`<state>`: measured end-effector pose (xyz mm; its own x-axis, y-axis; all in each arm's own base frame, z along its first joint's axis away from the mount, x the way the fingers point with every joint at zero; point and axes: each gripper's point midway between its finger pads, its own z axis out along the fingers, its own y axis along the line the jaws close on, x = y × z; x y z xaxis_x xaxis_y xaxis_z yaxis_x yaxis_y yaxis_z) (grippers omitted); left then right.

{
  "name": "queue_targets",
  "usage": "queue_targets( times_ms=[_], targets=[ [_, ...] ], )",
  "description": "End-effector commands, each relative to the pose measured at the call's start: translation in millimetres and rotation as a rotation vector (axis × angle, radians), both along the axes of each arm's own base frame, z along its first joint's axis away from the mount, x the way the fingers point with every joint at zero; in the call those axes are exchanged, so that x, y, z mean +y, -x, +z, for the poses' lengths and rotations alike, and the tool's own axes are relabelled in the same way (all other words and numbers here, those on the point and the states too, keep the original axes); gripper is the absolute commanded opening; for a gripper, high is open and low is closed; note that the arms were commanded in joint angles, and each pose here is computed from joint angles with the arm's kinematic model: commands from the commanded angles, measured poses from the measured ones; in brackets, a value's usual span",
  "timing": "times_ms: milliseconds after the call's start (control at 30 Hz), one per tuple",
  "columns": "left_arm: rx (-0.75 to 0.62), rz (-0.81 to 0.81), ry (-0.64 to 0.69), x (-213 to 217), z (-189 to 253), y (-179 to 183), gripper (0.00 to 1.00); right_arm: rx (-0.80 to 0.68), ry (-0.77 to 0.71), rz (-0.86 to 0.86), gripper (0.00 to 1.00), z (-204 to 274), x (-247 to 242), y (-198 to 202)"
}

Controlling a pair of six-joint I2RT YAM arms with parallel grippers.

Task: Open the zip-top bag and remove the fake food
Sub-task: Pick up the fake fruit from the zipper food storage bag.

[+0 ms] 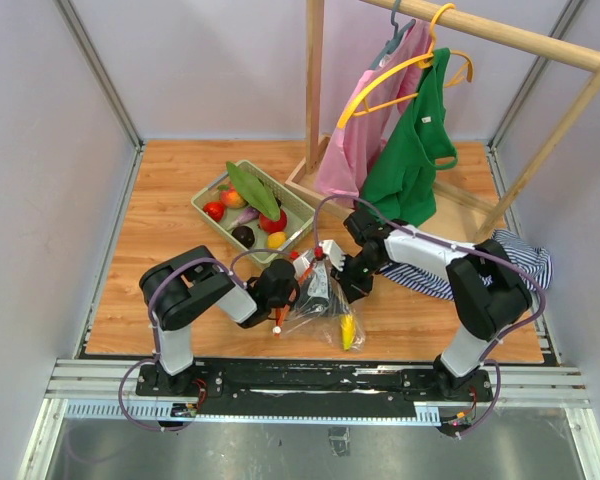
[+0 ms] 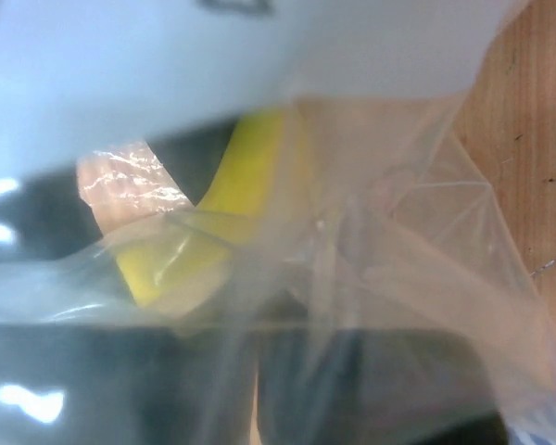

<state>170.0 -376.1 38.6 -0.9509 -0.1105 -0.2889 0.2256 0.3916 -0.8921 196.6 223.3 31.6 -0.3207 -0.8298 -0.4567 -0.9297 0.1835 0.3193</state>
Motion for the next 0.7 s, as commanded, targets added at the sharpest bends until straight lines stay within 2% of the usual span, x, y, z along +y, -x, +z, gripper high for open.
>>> queue_targets(
  times_ms=[0,133,233,367,467,667],
  targets=[
    [-0.025,0.109,-0.076,9.2,-17.0,-15.2,0.64,0.176,-0.117,-0.047,0.01,18.7,23.0,25.0],
    [-0.026,0.148,-0.09,15.7,-19.2,-18.0,0.63,0.154,-0.203,-0.077,0.01,40.7,22.3,17.3],
    [-0.028,0.162,-0.096,17.4,-18.8,-19.7,0.63,0.108,-0.195,-0.091,0.01,44.1,12.5,10.8],
    [-0.042,0.172,-0.097,17.0,-15.7,-22.9,0.64,0.065,-0.099,-0.059,0.01,31.1,-3.2,9.8],
    [-0.048,0.18,-0.089,16.5,-13.0,-24.9,0.64,0.14,-0.045,-0.051,0.01,21.1,-6.3,18.6],
    [-0.044,0.184,-0.091,16.3,-12.9,-25.4,0.65,0.186,0.079,-0.037,0.01,-1.8,-10.7,25.5]
  ],
)
